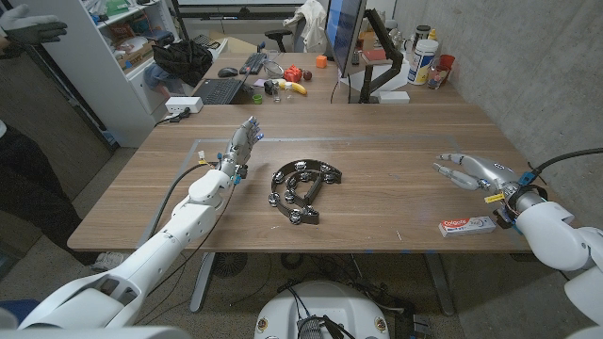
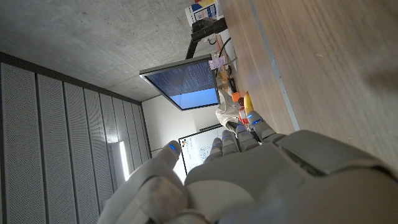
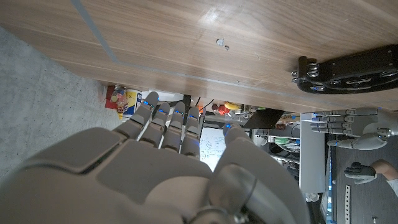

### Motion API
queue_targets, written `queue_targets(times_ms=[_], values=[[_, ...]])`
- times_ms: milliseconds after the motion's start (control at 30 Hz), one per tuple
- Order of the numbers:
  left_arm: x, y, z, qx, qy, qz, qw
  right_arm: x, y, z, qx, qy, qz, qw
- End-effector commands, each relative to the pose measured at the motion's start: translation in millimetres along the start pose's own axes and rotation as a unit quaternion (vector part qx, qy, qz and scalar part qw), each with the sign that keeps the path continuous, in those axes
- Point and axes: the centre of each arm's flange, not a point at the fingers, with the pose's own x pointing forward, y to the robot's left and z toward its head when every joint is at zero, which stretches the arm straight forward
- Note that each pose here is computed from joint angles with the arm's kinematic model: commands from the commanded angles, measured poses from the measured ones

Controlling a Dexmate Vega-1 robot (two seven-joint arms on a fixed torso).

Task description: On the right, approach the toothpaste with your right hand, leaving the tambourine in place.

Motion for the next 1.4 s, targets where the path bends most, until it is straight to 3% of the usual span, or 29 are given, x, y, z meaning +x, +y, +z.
queue_targets(times_ms=[33,500,1400], values=[[2.3,3.9,-2.1,-0.001,0.004,-0.002,1.000,5.9,6.4,4.1,-0.003,0.007,0.017,0.9998],[2.7,8.9,-3.5,-0.002,0.005,-0.002,1.000,8.4,9.7,5.9,-0.007,0.017,0.027,0.9995],[2.1,10.5,-3.7,-0.001,0.005,-0.006,1.000,0.6,25.1,1.7,0.008,0.045,0.043,0.9980]])
